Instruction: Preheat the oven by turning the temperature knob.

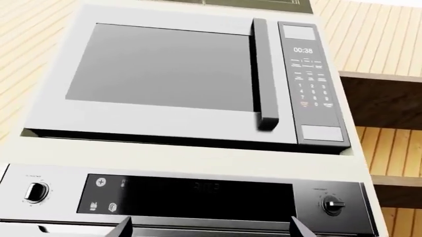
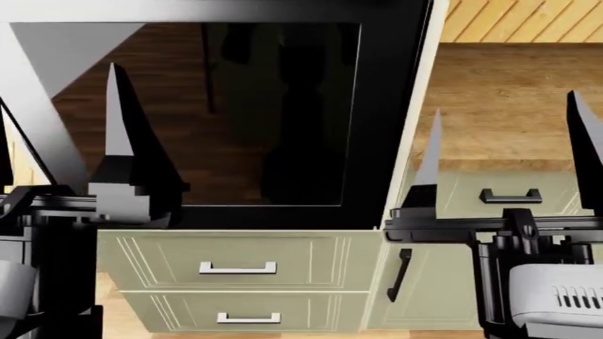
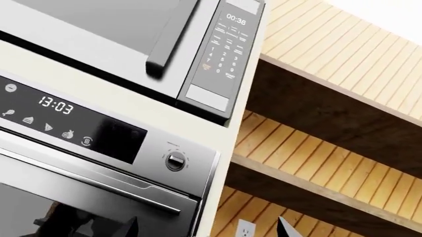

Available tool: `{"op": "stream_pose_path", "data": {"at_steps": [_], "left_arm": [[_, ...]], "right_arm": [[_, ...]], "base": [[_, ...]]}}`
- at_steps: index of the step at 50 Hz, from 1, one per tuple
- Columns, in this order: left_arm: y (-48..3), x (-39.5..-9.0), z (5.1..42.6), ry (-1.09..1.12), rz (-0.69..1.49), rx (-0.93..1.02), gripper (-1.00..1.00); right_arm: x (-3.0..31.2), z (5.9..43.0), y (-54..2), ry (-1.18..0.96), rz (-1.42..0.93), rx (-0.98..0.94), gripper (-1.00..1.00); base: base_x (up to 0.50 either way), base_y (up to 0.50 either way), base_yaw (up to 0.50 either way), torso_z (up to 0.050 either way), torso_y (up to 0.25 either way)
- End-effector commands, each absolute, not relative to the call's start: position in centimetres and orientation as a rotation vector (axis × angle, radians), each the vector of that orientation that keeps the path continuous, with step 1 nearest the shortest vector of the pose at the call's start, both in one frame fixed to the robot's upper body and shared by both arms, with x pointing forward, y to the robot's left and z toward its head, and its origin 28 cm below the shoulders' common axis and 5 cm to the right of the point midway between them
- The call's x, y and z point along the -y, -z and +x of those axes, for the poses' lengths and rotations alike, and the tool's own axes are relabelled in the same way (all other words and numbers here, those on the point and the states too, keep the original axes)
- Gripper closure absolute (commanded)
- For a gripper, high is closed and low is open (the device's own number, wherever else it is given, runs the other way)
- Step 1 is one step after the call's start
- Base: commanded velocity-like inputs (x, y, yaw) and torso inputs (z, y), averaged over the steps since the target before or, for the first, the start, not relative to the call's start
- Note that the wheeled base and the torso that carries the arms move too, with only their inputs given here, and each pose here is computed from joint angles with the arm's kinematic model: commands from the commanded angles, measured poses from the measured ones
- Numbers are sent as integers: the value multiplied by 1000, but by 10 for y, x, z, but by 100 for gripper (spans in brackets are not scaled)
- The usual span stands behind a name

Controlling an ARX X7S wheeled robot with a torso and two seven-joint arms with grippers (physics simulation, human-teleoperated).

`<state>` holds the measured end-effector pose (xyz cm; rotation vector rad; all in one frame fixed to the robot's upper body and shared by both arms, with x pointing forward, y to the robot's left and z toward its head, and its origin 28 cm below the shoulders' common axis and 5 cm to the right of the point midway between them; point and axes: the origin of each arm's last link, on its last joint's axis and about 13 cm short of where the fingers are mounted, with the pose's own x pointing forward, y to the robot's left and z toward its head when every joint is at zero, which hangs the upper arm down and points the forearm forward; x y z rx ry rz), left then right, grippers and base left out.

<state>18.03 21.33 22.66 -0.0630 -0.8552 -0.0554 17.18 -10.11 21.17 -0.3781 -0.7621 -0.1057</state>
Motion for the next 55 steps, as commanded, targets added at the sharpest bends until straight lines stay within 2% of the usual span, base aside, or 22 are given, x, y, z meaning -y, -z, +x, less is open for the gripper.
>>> {"op": "stream_pose_path", "data": {"at_steps": [1, 29, 41, 48, 55], "left_arm": [[-227, -214, 180, 54, -63, 854, -100], [-226, -213, 178, 87, -92, 870, -100], [-228, -215, 176, 93, -94, 871, -100], [-229, -215, 176, 90, -98, 878, -100], [-231, -215, 176, 70, -109, 874, -100]], "right_arm": [[101, 172, -211, 102, -381, 761, -100], [99, 173, -208, 91, -381, 729, -100], [97, 174, -208, 87, -403, 727, -100], [100, 171, -213, 87, -323, 745, -100], [100, 170, -213, 79, -324, 751, -100]], "base": [[-1, 344, 0, 0, 0], [0, 48, 0, 1, 0], [0, 0, 0, 49, 33], [15, 0, 0, 50, 36], [482, 1, 0, 16, 5]]}}
